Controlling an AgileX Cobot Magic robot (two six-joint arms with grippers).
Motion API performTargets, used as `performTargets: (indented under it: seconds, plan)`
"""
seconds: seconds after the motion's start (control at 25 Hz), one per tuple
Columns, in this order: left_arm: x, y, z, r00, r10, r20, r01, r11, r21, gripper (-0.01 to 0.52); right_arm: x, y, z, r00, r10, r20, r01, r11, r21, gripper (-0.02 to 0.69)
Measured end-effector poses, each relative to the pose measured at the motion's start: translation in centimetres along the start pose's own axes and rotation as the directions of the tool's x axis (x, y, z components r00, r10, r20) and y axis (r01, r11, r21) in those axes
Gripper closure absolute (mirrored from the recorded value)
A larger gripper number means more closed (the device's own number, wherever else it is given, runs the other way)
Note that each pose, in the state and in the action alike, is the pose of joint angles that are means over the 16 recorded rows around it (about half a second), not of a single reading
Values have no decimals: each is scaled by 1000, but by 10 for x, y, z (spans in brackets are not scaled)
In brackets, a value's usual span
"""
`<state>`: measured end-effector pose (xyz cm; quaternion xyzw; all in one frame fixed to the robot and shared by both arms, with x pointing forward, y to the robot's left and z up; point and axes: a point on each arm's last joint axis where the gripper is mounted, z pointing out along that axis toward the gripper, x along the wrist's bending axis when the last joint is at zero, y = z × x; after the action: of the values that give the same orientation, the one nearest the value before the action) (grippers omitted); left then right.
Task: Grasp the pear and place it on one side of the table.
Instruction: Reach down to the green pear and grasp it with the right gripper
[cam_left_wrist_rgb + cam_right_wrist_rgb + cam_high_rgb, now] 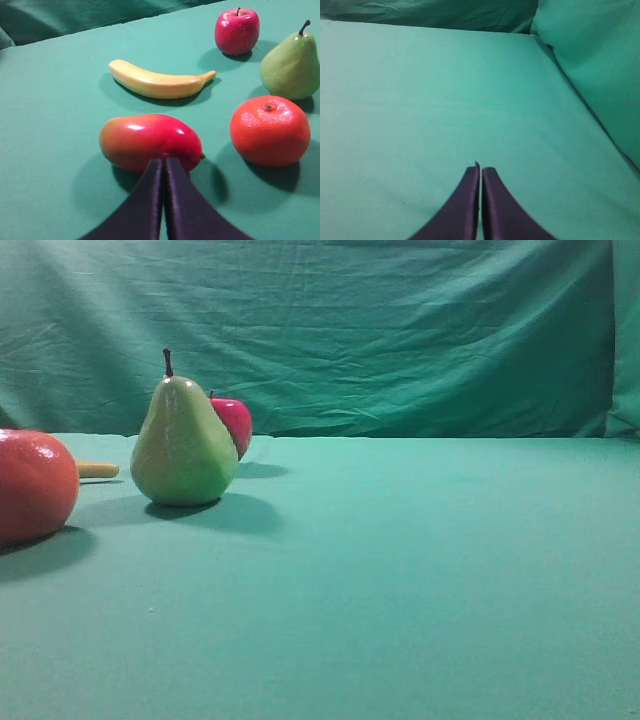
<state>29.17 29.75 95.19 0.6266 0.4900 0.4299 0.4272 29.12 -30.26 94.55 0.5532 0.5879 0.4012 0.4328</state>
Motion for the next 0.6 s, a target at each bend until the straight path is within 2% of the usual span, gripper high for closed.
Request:
performTargets:
  seconds: [0.6]
  plan:
    - [0, 0, 0, 1000, 0, 0, 0, 1000, 0, 514, 0, 0, 0, 1000, 0, 0, 0, 1000, -3, 665]
